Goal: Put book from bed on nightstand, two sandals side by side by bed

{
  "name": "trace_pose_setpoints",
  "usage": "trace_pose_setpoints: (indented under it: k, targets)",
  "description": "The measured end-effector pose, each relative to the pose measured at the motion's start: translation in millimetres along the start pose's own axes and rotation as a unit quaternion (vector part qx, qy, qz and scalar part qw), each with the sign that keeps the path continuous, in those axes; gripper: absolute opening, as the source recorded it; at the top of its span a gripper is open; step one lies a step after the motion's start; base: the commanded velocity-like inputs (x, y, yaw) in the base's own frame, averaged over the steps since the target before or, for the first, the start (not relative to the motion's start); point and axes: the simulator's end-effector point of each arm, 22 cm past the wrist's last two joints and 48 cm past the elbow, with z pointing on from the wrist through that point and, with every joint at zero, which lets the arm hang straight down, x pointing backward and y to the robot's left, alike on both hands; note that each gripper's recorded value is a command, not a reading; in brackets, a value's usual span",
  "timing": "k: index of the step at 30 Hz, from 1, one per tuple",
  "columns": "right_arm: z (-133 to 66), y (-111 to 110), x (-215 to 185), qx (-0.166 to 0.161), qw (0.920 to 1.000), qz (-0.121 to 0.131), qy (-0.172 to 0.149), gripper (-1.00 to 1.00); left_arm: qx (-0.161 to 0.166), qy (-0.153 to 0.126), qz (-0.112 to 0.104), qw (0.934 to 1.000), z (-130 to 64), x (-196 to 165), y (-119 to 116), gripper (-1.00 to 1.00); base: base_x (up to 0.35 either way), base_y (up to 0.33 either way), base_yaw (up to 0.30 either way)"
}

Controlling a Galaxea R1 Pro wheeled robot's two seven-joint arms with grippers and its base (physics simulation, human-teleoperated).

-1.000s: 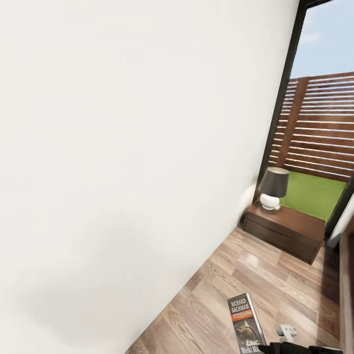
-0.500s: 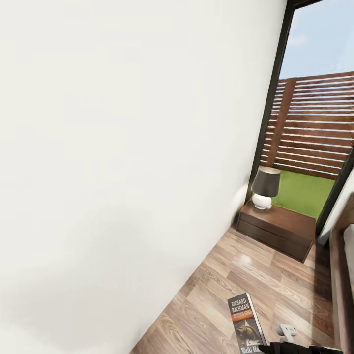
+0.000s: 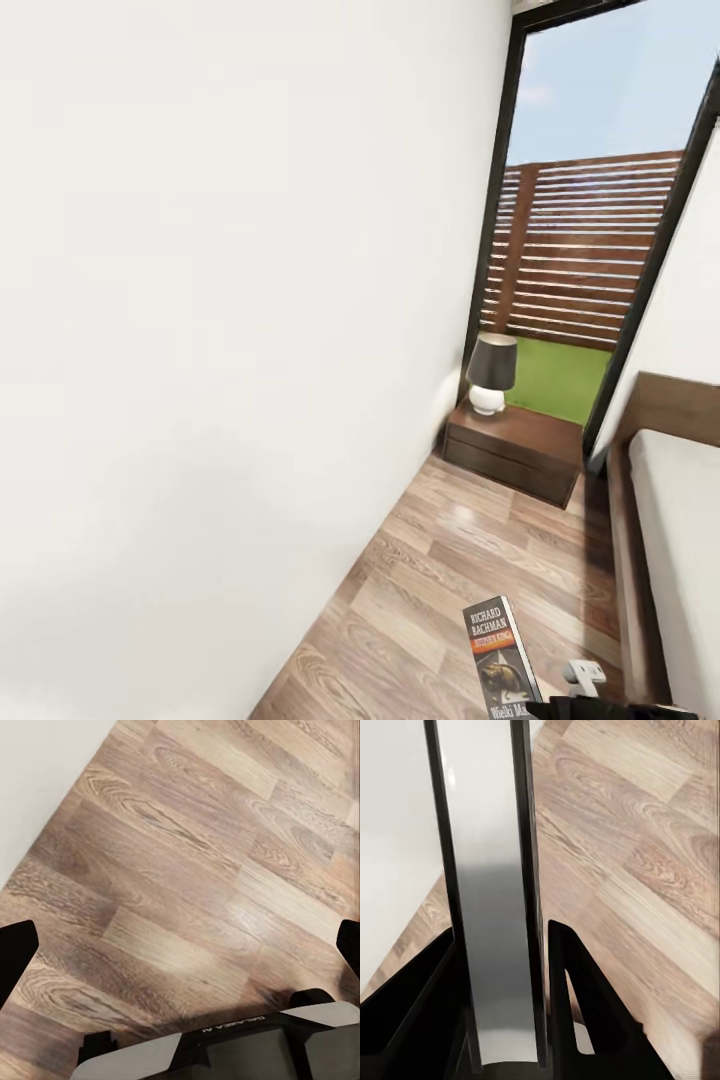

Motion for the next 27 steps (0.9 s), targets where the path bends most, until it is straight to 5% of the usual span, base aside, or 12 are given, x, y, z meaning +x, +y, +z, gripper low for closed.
trace_pose_setpoints:
  k: [17,27]
  targets:
    - [0.0,0.0,0.1,0.000,1.0000,0.000,0.000,-1.00,0.000,0.000,0.000,1.0000,0.1,0.0,-0.2,1.00,0.001,0.000,-0.280]
    - [-0.3,0.2,-0.2,0.000,1.0000,0.000,0.000,-1.00,0.000,0.000,0.000,1.0000,-0.3,0.1,-0.5,1.00,0.205,0.000,-0.052]
